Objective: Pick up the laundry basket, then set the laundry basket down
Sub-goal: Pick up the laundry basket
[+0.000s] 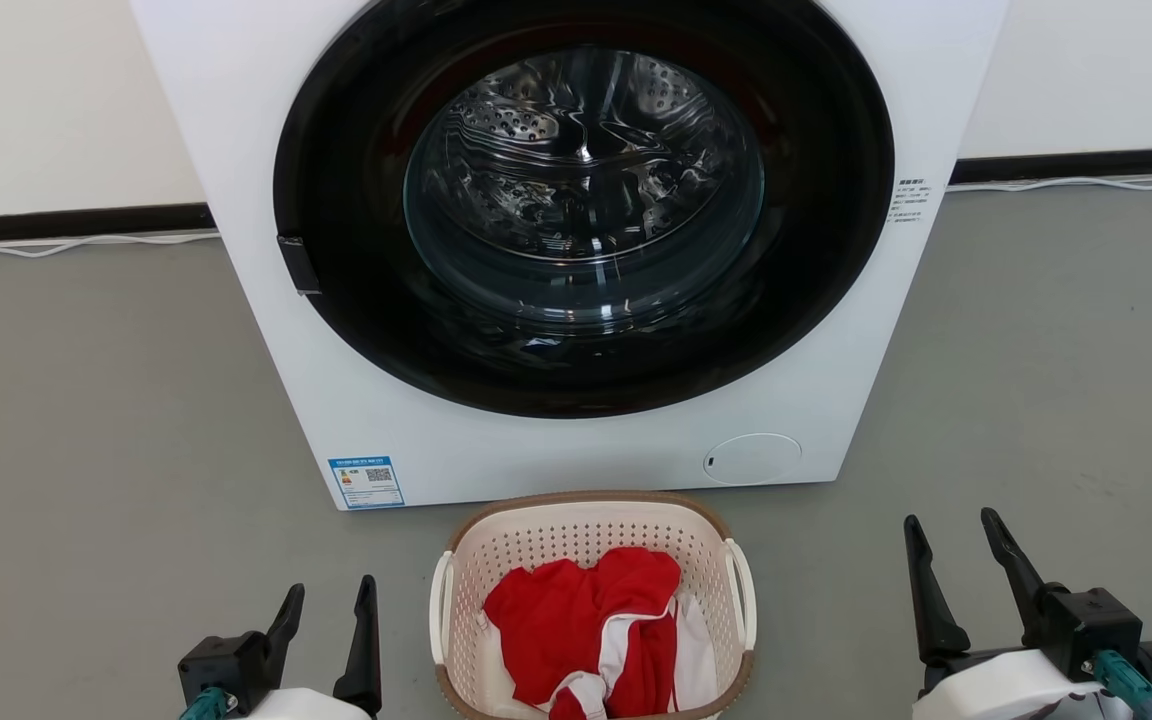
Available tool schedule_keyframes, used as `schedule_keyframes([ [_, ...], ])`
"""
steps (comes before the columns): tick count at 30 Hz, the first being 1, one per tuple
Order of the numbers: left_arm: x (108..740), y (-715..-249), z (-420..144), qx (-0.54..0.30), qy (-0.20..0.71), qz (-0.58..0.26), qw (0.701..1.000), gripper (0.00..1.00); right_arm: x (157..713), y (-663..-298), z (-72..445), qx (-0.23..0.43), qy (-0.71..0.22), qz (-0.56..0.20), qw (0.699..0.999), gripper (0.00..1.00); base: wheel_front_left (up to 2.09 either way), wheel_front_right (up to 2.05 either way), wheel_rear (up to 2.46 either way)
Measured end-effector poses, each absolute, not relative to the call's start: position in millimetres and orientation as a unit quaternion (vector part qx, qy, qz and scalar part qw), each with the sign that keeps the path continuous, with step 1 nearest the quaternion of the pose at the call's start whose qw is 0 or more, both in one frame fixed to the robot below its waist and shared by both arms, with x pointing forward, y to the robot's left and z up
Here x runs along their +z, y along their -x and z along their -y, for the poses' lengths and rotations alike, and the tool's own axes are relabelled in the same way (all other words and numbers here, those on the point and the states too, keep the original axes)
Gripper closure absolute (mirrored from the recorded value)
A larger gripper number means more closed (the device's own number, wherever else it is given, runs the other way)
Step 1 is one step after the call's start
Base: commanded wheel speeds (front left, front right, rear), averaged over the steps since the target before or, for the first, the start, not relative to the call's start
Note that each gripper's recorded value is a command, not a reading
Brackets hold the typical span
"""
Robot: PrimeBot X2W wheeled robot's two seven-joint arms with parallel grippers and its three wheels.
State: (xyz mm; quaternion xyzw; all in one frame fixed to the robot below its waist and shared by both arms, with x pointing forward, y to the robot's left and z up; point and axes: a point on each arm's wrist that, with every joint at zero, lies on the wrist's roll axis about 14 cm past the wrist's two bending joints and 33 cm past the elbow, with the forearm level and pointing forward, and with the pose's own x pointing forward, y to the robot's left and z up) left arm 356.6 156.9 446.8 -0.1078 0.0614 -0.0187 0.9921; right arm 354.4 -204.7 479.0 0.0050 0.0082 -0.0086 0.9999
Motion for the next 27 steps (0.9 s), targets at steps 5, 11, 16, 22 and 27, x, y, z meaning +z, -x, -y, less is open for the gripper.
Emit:
schedule_keyframes([
  [5, 445, -357, -157, -0.018, 0.108, -0.065, 0.992, 0.00, 477, -355, 204, -0.008, -0.005, -0.012, 1.000, 0.00, 0.00, 0.00, 0.00],
  [11, 438, -357, -157, -0.017, 0.108, -0.075, 0.991, 0.00, 467, -357, 204, -0.010, -0.017, -0.026, 0.999, 0.00, 0.00, 0.00, 0.00],
  [16, 429, -362, -156, -0.018, 0.108, -0.090, 0.990, 0.00, 453, -360, 204, -0.012, -0.028, -0.048, 0.998, 0.00, 0.00, 0.00, 0.00],
  [22, 419, -381, -148, -0.028, 0.106, -0.106, 0.988, 0.00, 443, -382, 206, -0.016, -0.029, -0.063, 0.997, 0.00, 0.00, 0.00, 0.00],
  [27, 402, -393, -143, -0.034, 0.102, -0.131, 0.985, 0.00, 428, -397, 202, -0.011, -0.029, -0.085, 0.996, 0.00, 0.00, 0.00, 0.00],
])
